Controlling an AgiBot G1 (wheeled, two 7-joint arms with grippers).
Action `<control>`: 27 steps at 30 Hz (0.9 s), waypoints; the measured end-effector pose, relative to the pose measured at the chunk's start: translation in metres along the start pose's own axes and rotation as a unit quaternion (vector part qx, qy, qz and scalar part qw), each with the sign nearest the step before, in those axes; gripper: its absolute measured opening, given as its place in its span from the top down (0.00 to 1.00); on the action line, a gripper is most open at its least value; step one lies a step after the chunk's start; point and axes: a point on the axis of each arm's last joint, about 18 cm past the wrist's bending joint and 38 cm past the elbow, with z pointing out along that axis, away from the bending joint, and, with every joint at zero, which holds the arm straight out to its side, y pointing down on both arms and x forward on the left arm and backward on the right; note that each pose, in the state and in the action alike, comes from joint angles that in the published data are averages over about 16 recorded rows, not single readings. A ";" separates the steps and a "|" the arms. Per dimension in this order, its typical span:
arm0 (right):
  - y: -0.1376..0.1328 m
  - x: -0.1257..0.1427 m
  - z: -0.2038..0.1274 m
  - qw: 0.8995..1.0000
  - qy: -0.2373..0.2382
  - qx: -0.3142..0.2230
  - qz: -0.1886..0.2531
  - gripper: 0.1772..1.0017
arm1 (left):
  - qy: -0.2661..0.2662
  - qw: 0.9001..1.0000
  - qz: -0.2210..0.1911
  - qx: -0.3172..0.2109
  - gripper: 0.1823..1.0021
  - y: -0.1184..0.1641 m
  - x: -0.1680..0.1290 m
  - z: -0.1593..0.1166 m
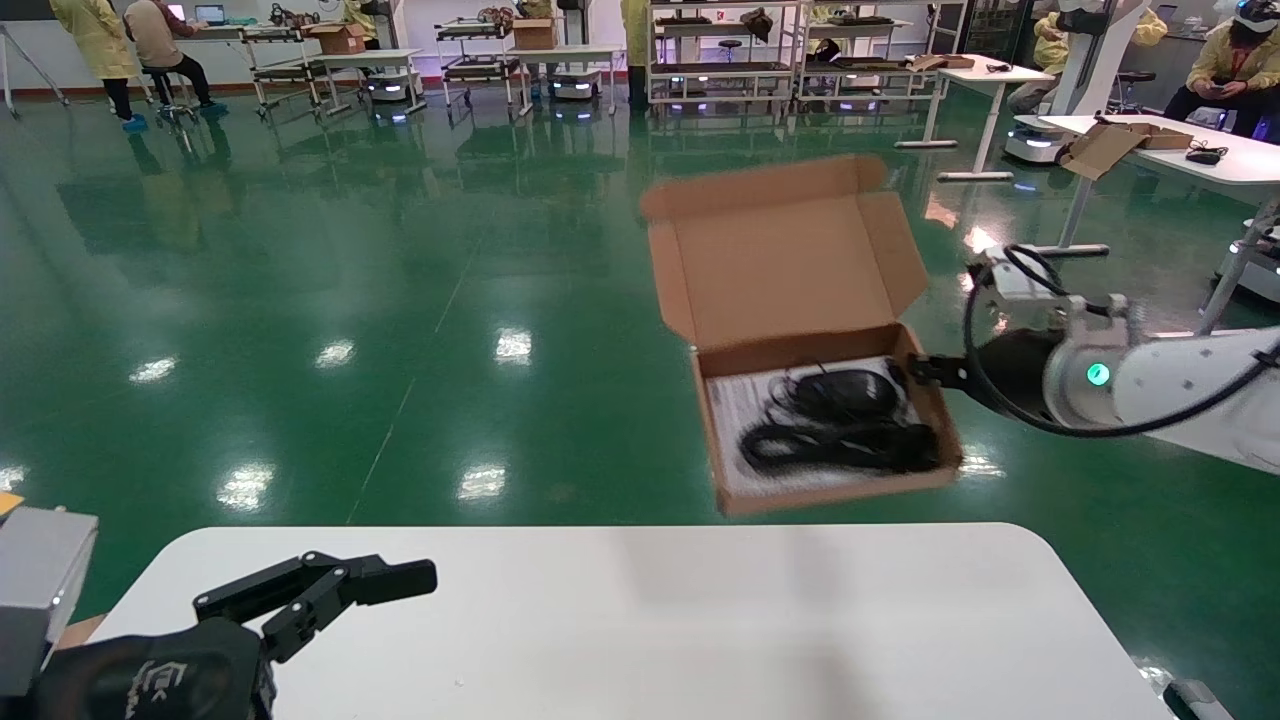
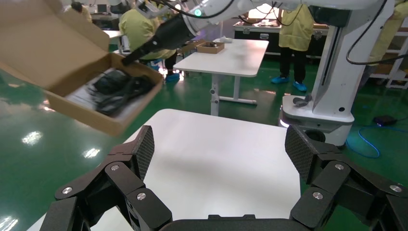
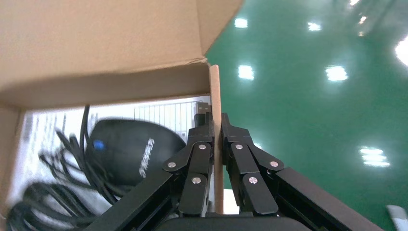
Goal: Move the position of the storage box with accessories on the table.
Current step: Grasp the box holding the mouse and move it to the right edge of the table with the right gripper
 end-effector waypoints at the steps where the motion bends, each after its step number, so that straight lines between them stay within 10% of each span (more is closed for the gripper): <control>1: 0.004 0.005 0.000 1.000 0.003 0.000 -0.005 0.97 | 0.000 1.000 0.000 0.000 0.00 0.000 0.000 0.000; 27: 0.128 0.083 0.008 0.994 0.072 -0.023 -0.076 0.97 | 0.000 1.000 0.000 0.000 0.00 0.000 0.000 0.000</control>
